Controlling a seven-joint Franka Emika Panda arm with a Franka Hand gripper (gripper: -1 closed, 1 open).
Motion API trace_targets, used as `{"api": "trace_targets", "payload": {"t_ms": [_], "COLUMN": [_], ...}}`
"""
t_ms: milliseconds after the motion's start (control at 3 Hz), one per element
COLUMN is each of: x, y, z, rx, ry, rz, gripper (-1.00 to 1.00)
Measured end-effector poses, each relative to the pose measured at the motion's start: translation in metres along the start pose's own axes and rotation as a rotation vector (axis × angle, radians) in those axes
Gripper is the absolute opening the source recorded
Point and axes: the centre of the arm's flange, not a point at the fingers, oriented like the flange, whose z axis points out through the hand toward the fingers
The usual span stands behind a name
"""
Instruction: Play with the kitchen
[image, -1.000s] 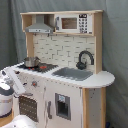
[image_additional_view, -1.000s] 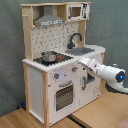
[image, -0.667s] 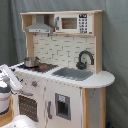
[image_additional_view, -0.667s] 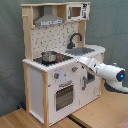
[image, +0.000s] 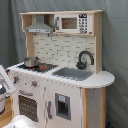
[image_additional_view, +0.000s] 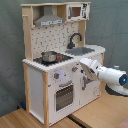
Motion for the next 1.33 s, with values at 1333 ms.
{"api": "trace_targets", "payload": {"t_ms": [1333], "x": [0.028], "y": [-0.039], "z": [-0.020], "rx": [0.018], "ry": [0.038], "rz": [0.334], "gripper": [1.00]}}
